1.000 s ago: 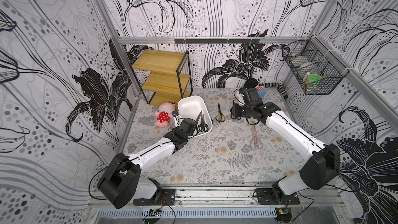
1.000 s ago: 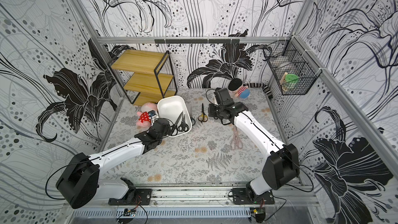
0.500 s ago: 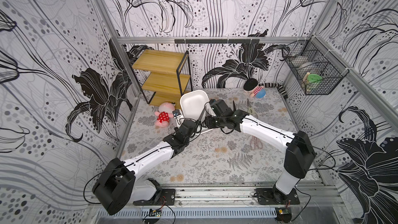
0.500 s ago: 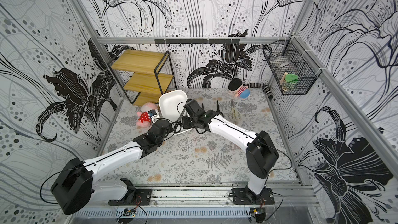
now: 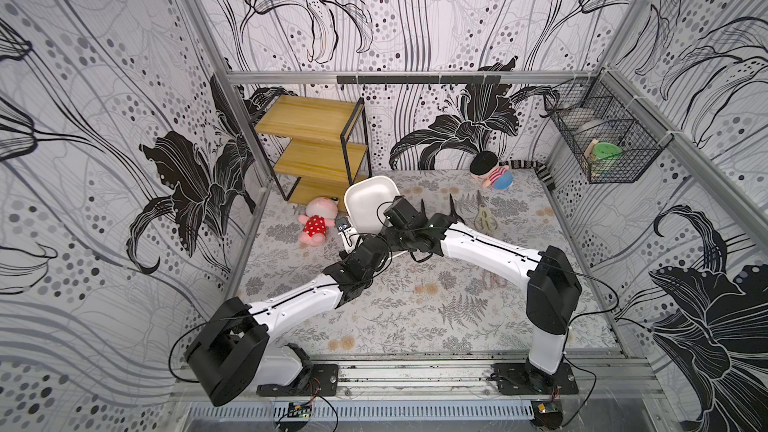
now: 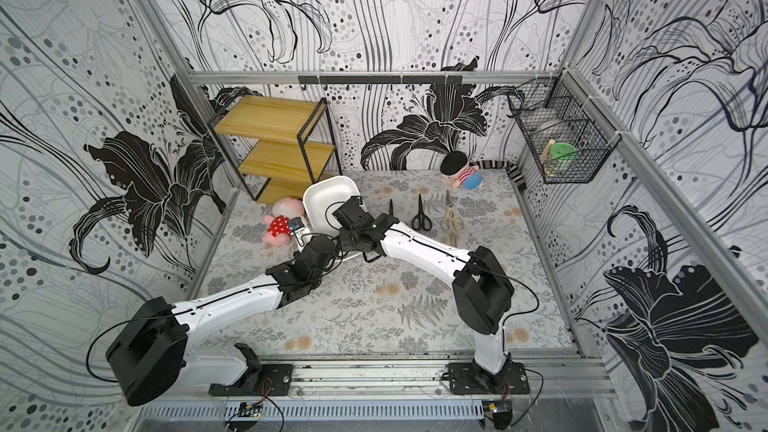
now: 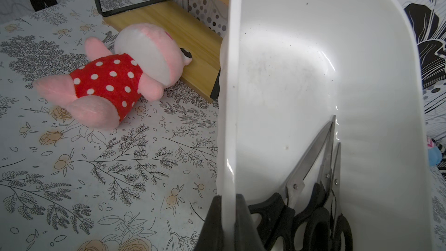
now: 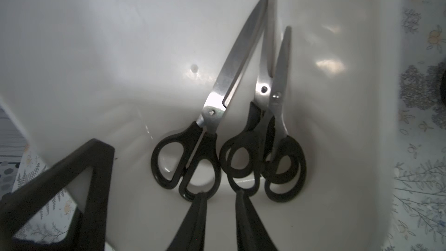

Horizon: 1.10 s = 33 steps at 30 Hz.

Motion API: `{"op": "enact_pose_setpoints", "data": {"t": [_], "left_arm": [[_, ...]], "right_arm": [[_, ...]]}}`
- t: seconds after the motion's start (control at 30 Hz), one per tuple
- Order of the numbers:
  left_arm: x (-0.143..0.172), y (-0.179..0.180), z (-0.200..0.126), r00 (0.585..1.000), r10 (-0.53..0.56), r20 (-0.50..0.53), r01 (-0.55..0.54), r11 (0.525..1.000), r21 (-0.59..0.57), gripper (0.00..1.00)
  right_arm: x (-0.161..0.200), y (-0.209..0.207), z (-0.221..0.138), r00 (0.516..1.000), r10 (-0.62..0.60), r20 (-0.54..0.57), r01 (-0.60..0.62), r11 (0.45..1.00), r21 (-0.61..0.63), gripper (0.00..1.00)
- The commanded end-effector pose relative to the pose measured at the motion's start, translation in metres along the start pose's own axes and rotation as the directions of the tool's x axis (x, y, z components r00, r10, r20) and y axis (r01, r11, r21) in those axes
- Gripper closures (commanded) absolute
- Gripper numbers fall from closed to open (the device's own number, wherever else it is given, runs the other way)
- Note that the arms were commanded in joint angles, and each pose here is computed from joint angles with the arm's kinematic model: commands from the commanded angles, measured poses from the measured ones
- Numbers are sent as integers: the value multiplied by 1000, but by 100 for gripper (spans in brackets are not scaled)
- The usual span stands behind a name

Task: Take the scissors out of the storage box
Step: Pick up the scissors from the storage box.

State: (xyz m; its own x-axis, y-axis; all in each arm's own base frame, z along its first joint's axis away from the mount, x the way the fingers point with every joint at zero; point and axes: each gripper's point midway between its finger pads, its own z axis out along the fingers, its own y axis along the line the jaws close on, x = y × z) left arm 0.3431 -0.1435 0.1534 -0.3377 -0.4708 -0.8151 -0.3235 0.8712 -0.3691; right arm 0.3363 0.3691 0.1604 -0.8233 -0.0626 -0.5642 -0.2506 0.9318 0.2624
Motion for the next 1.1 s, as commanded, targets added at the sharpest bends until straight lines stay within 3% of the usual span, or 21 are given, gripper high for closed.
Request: {"op": "enact_pose_setpoints", "data": {"t": [0.0,0.77,1.07], "left_arm": [[-17,-13,-2,995,-81,52,81,997,9,100],[-27,-13,-9,994,-86,68,84,996,22,100],[-29,-16,-13,992,-116,57,113,992,53,100]], "right_arm": [[-1,-13,-9,1000,18,11,-19,998,61,73],[19,-31,37,997,-18,-77,33,979,199,68],[21,-23,56,998,-25,-64,35,987,156,68]]}}
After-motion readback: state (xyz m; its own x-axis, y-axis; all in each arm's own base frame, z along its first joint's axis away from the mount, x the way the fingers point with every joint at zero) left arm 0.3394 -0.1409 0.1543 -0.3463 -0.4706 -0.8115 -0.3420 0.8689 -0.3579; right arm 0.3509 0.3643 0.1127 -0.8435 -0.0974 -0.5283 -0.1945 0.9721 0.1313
